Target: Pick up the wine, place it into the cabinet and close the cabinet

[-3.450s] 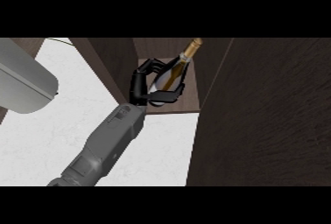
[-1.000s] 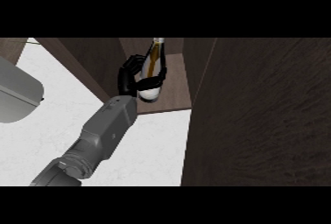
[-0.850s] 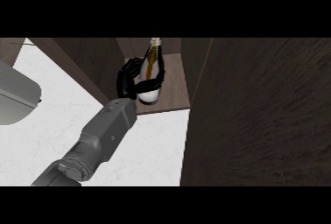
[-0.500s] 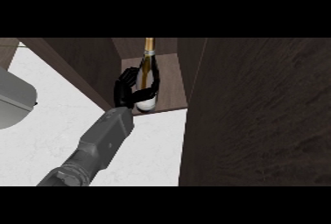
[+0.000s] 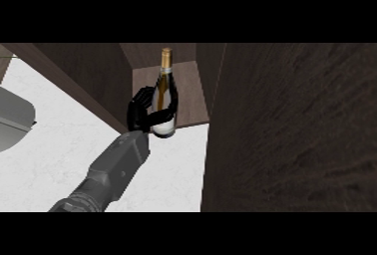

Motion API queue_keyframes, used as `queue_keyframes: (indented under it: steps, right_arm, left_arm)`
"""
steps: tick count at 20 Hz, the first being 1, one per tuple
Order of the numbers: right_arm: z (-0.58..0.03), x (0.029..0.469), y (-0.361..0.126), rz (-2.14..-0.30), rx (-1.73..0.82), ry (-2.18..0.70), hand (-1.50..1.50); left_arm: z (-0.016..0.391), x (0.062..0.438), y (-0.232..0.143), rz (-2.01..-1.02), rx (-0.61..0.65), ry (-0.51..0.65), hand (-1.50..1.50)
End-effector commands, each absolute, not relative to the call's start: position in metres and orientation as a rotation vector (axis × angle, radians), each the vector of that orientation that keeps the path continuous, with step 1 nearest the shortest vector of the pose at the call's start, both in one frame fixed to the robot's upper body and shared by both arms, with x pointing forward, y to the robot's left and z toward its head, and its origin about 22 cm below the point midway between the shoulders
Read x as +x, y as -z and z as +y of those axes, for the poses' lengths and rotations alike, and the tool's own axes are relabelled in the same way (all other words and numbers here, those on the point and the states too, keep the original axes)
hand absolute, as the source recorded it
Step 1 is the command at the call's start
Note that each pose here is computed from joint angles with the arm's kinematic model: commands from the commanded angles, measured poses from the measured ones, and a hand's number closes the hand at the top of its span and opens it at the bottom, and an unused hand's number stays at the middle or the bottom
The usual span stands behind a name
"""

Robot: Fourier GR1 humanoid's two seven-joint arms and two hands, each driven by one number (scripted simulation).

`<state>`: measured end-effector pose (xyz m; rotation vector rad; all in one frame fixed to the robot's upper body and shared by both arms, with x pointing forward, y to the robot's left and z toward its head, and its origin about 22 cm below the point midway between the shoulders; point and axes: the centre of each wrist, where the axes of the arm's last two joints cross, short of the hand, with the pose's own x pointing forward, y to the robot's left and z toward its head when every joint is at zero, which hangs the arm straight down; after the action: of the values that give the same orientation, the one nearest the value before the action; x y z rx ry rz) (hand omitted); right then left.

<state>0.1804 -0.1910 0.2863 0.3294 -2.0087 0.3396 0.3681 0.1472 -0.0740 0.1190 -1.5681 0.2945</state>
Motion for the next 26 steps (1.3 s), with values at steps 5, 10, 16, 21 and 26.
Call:
queue_keyframes:
  steps: [5, 10, 16, 21, 26]
  right_arm:
    - [-0.187, 0.182, -0.283, -2.011, 0.374, -0.345, -1.50]
    - [-0.186, 0.175, -0.285, -2.013, 0.372, -0.351, -1.50]
    - [-0.196, 0.185, -0.279, -1.976, 0.353, -0.340, -1.50]
    - [-0.195, 0.179, -0.279, -1.994, 0.364, -0.343, -1.50]
    - [-0.201, 0.181, -0.282, -2.007, 0.354, -0.327, -1.50]
  left_arm:
    - [0.145, 0.369, 0.072, -1.591, 0.146, -0.285, 1.50]
    - [0.137, 0.382, 0.055, -1.593, 0.158, -0.293, 1.50]
    - [0.127, 0.394, 0.036, -1.620, 0.163, -0.297, 1.50]
    - [0.125, 0.396, 0.033, -1.615, 0.166, -0.302, 1.50]
    - [0.110, 0.416, -0.001, -1.628, 0.184, -0.307, 1.50]
